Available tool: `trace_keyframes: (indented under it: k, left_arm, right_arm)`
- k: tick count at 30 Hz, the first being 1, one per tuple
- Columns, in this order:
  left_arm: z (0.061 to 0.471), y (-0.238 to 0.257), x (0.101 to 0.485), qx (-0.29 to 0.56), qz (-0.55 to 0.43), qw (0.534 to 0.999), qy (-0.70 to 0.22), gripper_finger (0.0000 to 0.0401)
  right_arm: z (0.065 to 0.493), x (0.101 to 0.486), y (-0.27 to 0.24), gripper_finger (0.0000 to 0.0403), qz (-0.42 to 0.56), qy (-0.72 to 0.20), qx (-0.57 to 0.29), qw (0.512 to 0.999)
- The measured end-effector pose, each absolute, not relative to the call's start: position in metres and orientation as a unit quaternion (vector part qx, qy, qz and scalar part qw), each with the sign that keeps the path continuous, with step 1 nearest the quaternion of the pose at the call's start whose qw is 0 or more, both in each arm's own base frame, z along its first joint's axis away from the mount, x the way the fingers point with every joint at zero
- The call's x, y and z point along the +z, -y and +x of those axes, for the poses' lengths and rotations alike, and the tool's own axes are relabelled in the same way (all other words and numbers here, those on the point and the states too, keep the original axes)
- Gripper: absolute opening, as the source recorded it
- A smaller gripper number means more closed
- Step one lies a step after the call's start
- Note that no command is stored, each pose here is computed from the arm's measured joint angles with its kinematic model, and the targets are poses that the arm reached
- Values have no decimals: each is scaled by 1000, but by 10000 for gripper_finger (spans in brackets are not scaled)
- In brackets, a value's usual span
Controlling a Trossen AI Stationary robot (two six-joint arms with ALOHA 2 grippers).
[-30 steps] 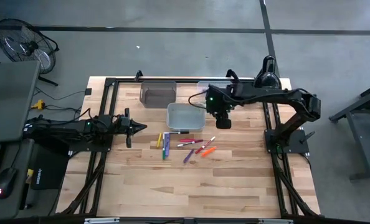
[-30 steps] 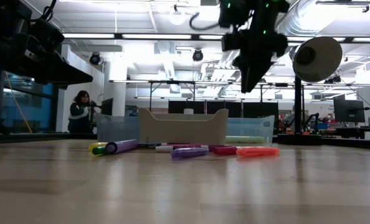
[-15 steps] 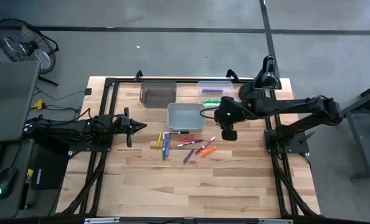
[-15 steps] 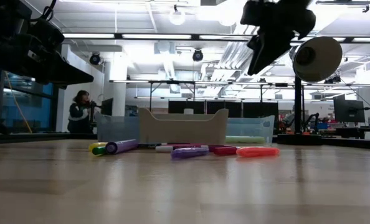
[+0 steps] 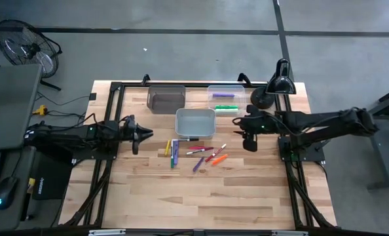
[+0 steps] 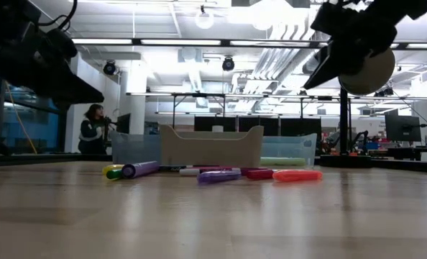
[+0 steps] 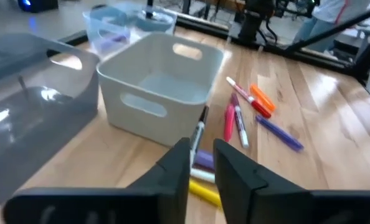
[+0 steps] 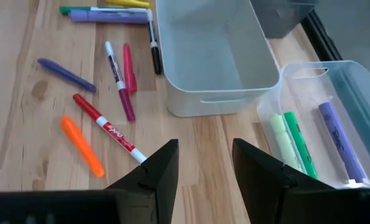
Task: Pick & Place Markers
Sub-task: Put the purple highlighter into the transparent bin
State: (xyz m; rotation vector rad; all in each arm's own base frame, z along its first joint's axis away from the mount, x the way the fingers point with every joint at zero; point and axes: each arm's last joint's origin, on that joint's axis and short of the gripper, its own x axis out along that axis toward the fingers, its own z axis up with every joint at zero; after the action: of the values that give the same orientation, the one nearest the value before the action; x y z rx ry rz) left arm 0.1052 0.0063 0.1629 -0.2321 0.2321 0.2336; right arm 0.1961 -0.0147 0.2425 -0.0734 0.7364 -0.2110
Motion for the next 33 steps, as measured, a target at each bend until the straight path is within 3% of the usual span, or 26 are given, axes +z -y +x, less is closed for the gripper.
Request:
trace_keyframes:
  k: [7,15,23,26,33]
  left_arm:
    - [109,-4,161,83,-124,980,-133,120]
    - [120,-4,170,87,-221,961,-142,180]
    - [153,-2,200,36,-62,976,-205,195]
    - [171,-2,206,34,-49,968,-243,195]
    - [226,-3,213,111,-208,908,-346,195]
  right_arm:
    - [191,237,14,139,-38,-361,-101,926]
    - [191,237,15,139,-54,-363,-98,925]
    - [191,237,15,139,-66,-365,-94,924]
    - [191,237,14,139,-65,-365,-90,924]
    - [191,237,14,139,-64,-365,-89,925]
